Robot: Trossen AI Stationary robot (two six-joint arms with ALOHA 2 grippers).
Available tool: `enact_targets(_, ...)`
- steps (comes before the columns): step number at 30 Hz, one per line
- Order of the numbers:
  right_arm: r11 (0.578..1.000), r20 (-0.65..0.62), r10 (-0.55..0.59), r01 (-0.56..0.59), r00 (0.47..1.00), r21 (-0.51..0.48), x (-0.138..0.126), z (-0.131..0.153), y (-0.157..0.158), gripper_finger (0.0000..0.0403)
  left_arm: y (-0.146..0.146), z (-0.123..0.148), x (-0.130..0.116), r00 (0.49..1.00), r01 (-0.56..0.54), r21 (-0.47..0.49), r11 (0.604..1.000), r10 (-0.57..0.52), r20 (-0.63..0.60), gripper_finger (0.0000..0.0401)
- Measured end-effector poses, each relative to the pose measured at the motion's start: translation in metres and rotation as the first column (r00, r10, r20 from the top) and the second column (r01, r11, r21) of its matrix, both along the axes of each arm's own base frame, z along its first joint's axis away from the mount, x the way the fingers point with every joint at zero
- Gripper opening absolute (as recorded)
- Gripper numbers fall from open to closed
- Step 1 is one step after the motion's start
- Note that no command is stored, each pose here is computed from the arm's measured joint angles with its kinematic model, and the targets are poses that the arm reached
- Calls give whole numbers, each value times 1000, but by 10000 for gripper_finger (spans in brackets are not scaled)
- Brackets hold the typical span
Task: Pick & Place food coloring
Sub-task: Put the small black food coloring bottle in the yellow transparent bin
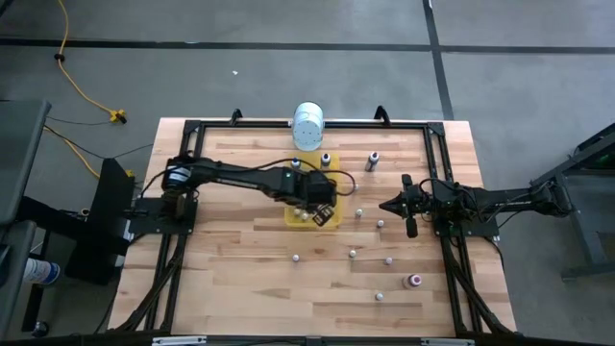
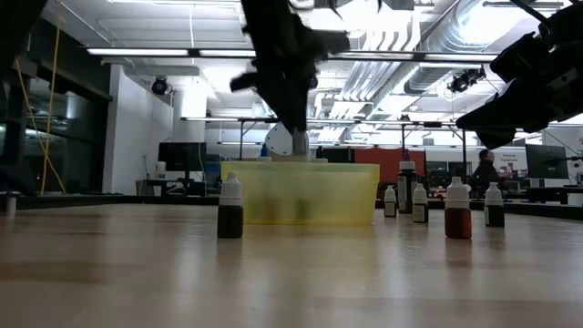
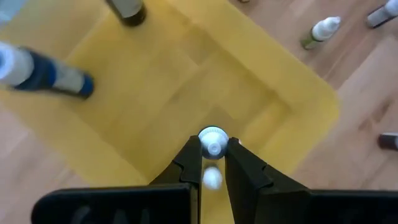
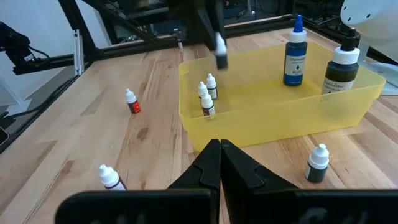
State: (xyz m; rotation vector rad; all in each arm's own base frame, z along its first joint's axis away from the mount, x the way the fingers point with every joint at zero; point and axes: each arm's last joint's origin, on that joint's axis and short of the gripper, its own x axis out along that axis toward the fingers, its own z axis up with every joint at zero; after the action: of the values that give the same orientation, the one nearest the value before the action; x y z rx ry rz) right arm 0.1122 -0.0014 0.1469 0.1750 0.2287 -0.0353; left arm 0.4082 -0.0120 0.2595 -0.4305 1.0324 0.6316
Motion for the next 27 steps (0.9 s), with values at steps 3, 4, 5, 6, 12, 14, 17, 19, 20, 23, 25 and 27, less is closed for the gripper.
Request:
enact_targets(3,1000,0,0,0,1000,0,0,0,0,0,7,-11,11,999,37,-4,999,-37,19,33)
enact_targets(4,1000,0,0,0,1000,0,0,0,0,0,8,-15,15,998,62,-5,998,-62,27,33)
enact_targets(5,1000,0,0,0,1000,0,0,0,0,0,9,-19,19,995,98,-8,995,-98,29,33)
enact_targets(6,1000,0,0,0,1000,0,0,0,0,0,10,-24,22,991,134,-11,991,-134,21,33)
enact_targets(12,1000,0,0,0,1000,0,0,0,0,0,9,-43,33,950,311,3,950,-311,-17,33)
enact_targets(14,1000,0,0,0,1000,0,0,0,0,0,8,-50,35,935,354,14,935,-353,-44,33)
enact_targets(17,1000,0,0,0,1000,0,0,0,0,0,8,-54,36,917,397,18,918,-395,-61,33)
enact_targets(19,1000,0,0,0,1000,0,0,0,0,0,7,-56,36,906,419,3,908,-418,-65,33)
enact_targets(20,1000,0,0,0,1000,0,0,0,0,0,7,-56,37,906,420,6,907,-419,-65,33)
enact_targets(23,1000,0,0,0,1000,0,0,0,0,0,7,-62,39,909,413,6,911,-412,-62,33)
enact_targets(25,1000,0,0,0,1000,0,0,0,0,0,7,-63,39,908,415,-10,910,-415,-65,33)
enact_targets(27,1000,0,0,0,1000,0,0,0,0,0,7,-63,40,907,418,-14,909,-418,-53,33)
